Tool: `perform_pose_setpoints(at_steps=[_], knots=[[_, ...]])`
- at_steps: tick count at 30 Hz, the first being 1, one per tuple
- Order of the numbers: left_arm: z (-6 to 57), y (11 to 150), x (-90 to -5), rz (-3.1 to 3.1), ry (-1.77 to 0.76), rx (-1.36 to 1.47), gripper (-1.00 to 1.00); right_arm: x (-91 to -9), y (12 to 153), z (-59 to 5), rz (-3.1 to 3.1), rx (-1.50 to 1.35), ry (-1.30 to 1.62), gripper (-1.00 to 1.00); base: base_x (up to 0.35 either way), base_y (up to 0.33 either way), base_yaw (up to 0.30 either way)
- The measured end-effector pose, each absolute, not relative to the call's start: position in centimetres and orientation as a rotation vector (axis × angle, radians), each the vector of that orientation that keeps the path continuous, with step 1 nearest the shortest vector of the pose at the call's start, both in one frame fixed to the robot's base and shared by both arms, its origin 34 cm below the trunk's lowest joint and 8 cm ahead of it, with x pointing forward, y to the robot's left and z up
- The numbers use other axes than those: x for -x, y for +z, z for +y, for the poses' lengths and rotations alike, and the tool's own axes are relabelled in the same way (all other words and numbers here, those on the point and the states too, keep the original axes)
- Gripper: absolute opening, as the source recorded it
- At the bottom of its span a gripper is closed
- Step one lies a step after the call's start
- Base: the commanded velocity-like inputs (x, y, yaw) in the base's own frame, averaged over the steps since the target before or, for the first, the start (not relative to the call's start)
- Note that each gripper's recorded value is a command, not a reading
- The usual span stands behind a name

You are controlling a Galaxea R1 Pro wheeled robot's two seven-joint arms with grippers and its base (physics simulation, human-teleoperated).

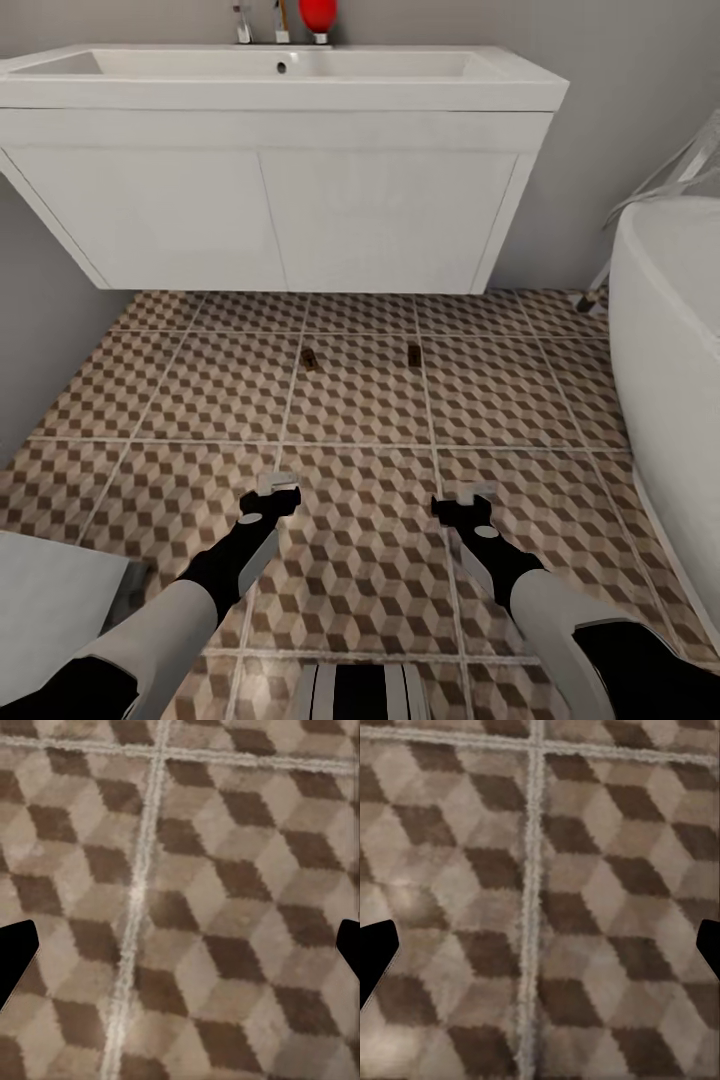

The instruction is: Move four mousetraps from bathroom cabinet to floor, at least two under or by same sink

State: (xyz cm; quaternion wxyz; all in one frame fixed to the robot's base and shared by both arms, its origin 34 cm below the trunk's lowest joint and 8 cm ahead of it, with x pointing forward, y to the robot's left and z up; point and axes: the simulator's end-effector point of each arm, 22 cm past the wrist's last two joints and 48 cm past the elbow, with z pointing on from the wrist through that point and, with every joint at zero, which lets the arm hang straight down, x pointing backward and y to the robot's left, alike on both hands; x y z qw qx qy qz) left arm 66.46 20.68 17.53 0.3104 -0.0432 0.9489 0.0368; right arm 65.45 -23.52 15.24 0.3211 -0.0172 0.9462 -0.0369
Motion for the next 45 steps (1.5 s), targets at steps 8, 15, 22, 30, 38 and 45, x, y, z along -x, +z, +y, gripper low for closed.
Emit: perform_pose_setpoints(at_steps=[8, 15, 22, 30, 38, 45], knots=[[21.3, 19.2, -68.0, 2.462, 0.109, 0.146, 1.00, -66.6, 16.5, -22.7, 2.463, 0.050, -0.090, 1.00, 0.000, 0.000, 0.000], [20.9, 19.6, -68.3, 2.456, 0.101, 0.147, 1.00, -65.4, 15.7, -22.9, 2.499, 0.049, -0.096, 1.00, 0.000, 0.000, 0.000], [20.8, 19.4, -68.1, 2.463, 0.103, 0.139, 1.00, -63.7, 14.6, -23.2, 2.546, 0.052, -0.105, 1.00, 0.000, 0.000, 0.000], [20.8, 19.4, -68.0, 2.465, 0.102, 0.138, 1.00, -62.8, 14.1, -23.3, 2.570, 0.055, -0.110, 1.00, 0.000, 0.000, 0.000], [20.8, 19.6, -68.2, 2.460, 0.101, 0.138, 1.00, -62.9, 14.3, -23.3, 2.567, 0.058, -0.111, 1.00, 0.000, 0.000, 0.000], [20.8, 21.4, -69.0, 2.431, 0.098, 0.139, 1.00, -63.9, 15.9, -23.3, 2.538, 0.056, -0.111, 1.00, 0.000, 0.000, 0.000]])
